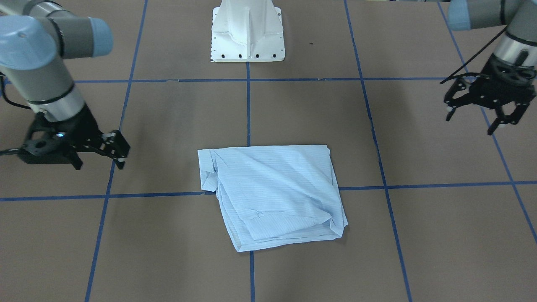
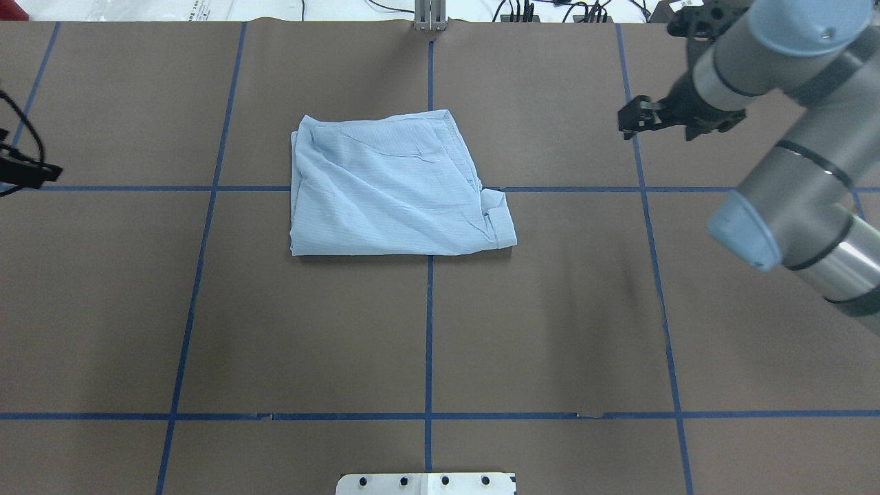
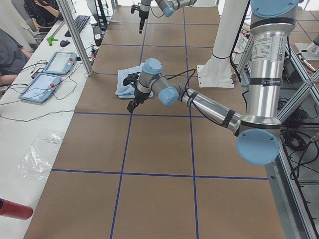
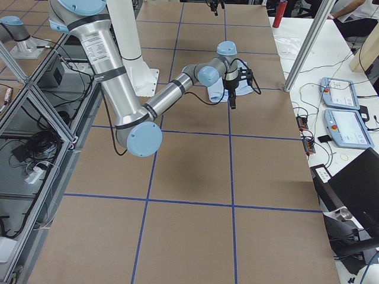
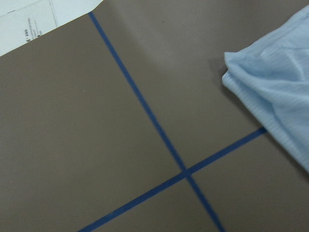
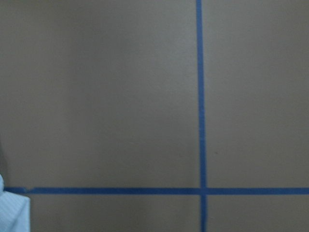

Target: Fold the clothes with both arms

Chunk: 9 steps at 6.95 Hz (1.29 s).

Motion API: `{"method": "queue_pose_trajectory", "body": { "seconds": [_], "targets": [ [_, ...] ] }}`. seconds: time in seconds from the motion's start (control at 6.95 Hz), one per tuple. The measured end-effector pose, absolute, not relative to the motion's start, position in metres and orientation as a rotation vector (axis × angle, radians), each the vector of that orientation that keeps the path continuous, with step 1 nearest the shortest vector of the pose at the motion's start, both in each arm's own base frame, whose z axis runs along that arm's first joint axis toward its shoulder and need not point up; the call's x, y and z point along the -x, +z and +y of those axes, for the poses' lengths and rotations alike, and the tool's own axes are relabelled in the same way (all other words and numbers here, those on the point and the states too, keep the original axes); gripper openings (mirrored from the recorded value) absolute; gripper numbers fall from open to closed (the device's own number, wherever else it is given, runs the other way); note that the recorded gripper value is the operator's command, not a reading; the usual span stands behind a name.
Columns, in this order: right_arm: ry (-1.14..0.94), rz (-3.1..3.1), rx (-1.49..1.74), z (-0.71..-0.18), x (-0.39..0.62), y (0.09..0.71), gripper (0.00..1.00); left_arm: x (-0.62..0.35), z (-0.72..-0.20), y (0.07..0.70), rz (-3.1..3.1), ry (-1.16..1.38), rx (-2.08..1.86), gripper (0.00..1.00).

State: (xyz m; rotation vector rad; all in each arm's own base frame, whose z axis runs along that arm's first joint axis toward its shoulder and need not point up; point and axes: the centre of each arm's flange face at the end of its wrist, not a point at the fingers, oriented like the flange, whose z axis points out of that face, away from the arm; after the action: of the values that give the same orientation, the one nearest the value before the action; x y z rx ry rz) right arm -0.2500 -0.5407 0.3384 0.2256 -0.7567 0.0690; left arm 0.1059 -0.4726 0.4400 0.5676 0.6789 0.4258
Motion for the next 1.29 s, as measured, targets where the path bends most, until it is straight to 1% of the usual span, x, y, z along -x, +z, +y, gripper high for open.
{"method": "queue_pose_trajectory", "body": {
  "seconds": [0.14, 0.43, 0.72, 1.01, 1.29],
  "targets": [
    [-0.006, -0.739, -0.213, -0.524, 0.191, 0.383, 1.00, -0.060, -0.458, 0.471, 0.655, 0.420, -0.548, 1.00],
    [-0.136, -0.693, -0.203, -0.485, 0.081, 0.471, 1.00, -0.005, -0.428, 0.527, 0.620, 0.347, -0.473, 1.00],
    [-0.177, -0.674, -0.160, -0.434, 0.005, 0.545, 1.00, 0.039, -0.413, 0.574, 0.606, 0.248, -0.410, 1.00],
    [-0.131, -0.668, -0.065, -0.383, -0.023, 0.600, 1.00, 0.054, -0.400, 0.617, 0.667, 0.283, -0.364, 1.00],
    [-0.094, -0.679, -0.016, -0.360, -0.033, 0.622, 1.00, 0.068, -0.381, 0.639, 0.701, 0.303, -0.355, 1.00]
  ]
}}
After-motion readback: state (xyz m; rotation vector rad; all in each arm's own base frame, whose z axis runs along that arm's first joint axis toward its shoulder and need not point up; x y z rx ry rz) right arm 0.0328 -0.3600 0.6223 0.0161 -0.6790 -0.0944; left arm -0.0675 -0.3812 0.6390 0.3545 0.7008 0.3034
